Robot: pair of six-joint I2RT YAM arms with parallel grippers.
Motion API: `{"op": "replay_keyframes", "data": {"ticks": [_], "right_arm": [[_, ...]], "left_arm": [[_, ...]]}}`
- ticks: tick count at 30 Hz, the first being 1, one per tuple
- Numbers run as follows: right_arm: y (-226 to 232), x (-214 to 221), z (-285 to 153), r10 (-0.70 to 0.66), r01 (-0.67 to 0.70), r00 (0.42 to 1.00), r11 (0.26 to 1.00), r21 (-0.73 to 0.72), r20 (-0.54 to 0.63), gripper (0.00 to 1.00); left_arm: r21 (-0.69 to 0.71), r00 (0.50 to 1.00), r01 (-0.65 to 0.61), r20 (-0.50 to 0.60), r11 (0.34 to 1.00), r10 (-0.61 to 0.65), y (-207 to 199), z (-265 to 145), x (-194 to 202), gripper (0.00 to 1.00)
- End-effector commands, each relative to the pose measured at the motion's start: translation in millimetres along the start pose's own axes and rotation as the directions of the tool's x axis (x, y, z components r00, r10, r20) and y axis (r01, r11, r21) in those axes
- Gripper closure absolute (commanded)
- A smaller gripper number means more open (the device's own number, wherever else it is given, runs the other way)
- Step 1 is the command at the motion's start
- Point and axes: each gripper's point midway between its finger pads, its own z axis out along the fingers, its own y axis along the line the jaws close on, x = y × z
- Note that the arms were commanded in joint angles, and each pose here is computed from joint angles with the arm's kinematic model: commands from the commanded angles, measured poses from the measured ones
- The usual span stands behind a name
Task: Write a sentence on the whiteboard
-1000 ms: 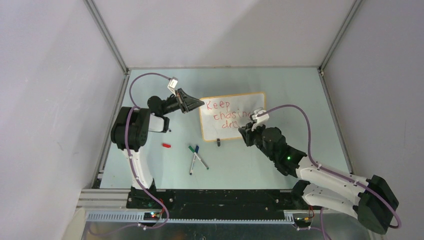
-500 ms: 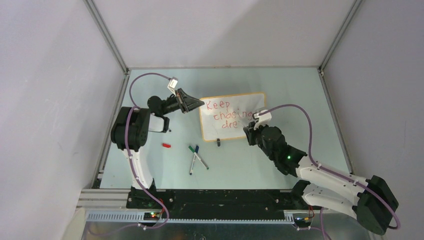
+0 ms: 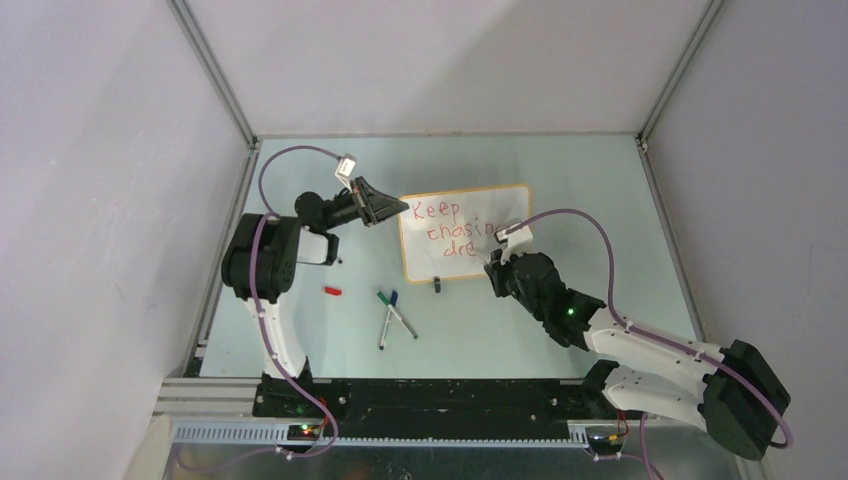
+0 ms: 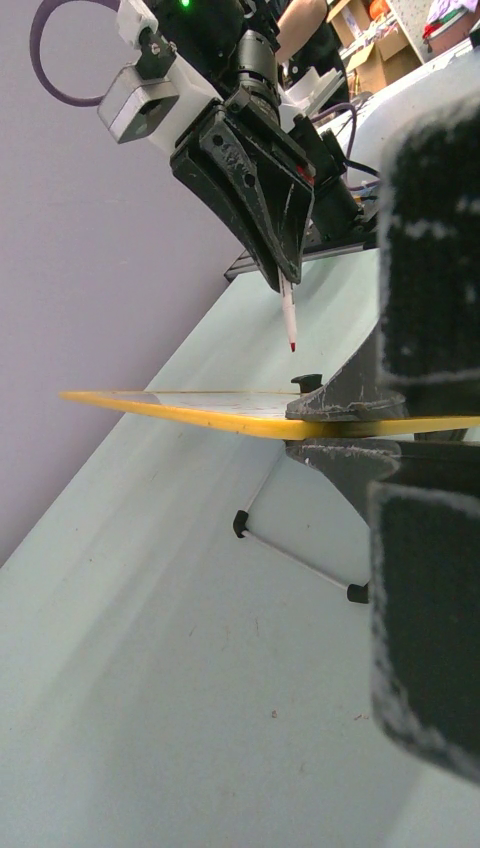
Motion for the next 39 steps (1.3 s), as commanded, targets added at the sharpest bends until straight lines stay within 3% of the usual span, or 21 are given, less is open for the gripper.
{"op": "replay_keyframes", "data": {"ticks": [1,8,14,39], "right_arm": [[0,-22,1,0.028,-0.029,0.999,1.0,0.009,0.039,1.0],[-21,-29,6,0.086,-0.098,0.993,0.984,0.148,0.082,1.0],[0,-25,9,0.034,-0.036,0.998,0.998,0.045,0.055,1.0],[-16,-30,19,0.083,-0.089,0.995,0.988,0.125,0.047,1.0]], "left_arm": [[0.063,0.99,-0.139,-0.015,0.988,0.14,-17,1,-2,1.0],[0.062,0.99,-0.137,-0.015,0.989,0.139,-17,2,-2,1.0],[0.062,0.99,-0.138,-0.015,0.988,0.139,-17,1,-2,1.0],[0.064,0.99,-0.139,-0.016,0.988,0.14,-17,2,-2,1.0]]}}
